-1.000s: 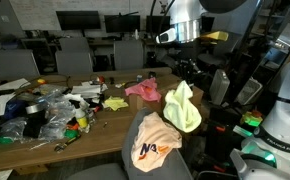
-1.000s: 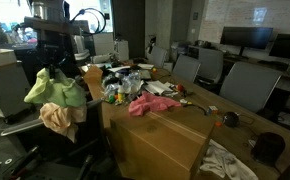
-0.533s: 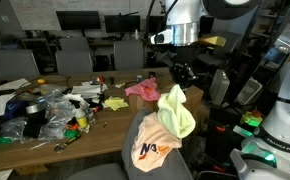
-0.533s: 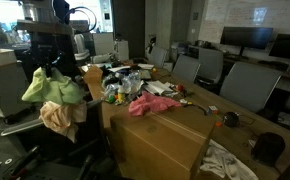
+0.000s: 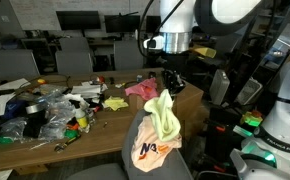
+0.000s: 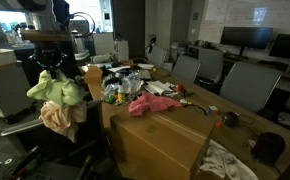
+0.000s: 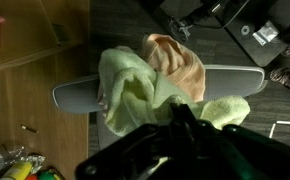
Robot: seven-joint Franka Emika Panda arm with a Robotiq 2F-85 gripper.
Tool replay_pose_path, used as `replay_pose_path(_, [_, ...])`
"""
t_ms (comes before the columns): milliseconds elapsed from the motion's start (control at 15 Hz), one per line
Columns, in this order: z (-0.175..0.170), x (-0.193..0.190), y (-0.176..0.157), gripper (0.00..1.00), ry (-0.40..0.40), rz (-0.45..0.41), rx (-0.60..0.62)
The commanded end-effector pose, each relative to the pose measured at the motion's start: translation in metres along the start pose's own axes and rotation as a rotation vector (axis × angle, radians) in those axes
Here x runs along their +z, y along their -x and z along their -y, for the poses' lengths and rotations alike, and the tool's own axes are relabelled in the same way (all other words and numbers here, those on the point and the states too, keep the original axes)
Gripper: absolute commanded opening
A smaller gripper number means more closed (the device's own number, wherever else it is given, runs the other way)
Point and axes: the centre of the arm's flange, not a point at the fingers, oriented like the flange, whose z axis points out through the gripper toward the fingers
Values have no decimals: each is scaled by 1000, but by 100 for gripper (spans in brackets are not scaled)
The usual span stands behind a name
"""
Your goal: Pick the clothes on the box and put them on the back rest of the chair
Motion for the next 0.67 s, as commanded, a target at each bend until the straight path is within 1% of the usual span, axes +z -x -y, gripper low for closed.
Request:
replay_pose_path(0, [3, 15, -16, 1, 45, -1, 47])
replay_pose_path(600, [6, 53, -27, 1, 112, 111, 128])
